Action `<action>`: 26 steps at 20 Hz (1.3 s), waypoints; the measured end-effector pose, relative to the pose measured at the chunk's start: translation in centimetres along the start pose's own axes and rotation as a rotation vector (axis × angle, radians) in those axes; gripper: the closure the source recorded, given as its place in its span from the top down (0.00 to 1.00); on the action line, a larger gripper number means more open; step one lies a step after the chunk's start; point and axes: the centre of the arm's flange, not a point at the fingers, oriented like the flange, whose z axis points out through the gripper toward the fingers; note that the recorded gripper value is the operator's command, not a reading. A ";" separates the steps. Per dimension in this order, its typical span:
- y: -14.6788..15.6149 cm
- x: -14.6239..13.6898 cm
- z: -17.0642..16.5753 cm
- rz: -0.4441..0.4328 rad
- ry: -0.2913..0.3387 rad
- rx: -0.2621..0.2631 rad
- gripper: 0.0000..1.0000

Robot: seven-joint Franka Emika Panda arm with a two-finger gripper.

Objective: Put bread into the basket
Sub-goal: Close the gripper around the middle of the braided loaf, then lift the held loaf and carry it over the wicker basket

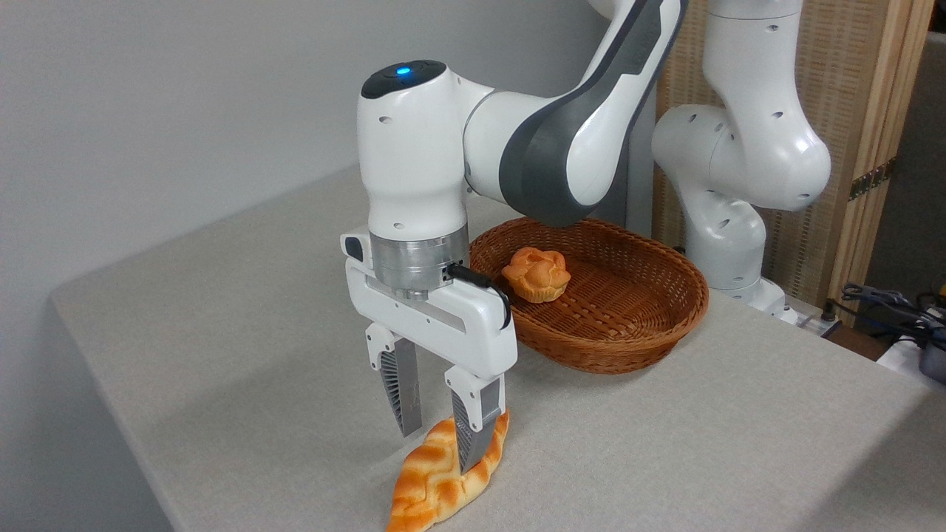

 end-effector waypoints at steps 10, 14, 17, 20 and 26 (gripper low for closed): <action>0.0 0.0 0.7 0.016 -0.021 0.005 0.05; 0.0 0.0 0.7 0.017 -0.021 0.004 0.05; 0.0 0.0 0.7 0.019 -0.022 0.004 0.00; -0.1 0.0 0.4 0.019 -0.021 0.006 0.00; -0.2 -0.1 -5.2 0.025 -0.055 -0.021 0.00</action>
